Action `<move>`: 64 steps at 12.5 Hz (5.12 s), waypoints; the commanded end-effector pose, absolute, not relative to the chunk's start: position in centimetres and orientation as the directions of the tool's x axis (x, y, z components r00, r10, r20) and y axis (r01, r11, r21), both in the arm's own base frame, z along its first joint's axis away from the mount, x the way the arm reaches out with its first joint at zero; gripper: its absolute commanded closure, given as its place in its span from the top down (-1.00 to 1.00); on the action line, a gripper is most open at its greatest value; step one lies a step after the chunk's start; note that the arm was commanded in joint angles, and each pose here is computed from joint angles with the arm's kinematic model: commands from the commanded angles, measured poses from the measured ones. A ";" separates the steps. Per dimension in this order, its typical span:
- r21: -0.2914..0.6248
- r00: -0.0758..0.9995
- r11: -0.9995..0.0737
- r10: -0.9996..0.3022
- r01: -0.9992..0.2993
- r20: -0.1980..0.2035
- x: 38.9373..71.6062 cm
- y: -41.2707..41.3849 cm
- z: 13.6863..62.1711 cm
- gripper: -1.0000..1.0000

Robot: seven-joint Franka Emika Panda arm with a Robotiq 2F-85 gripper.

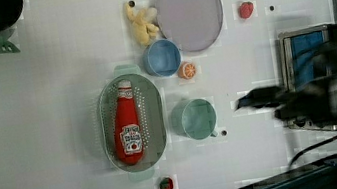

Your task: Pick ketchup from strainer and place it on the table

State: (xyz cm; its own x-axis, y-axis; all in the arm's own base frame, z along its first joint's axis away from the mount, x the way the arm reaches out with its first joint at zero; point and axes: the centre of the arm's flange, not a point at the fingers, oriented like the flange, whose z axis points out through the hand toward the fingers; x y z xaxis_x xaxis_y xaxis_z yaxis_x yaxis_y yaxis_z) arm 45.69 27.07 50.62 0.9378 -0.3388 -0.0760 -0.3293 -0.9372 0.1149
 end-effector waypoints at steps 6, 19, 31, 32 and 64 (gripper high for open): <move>0.045 0.983 -0.985 -0.169 -0.166 -0.070 39.8 36.6 41.3 1.00; -0.119 0.999 -0.993 0.020 0.014 -0.050 39.2 36.0 22.7 1.00; -0.112 0.994 -0.992 -0.053 -0.064 -0.099 40.6 36.9 15.8 0.43; -0.122 0.994 -0.991 -0.048 -0.059 -0.096 40.5 37.3 16.1 0.21; 0.073 0.926 -0.927 -0.372 -0.367 -0.068 58.3 -2.2 38.2 0.19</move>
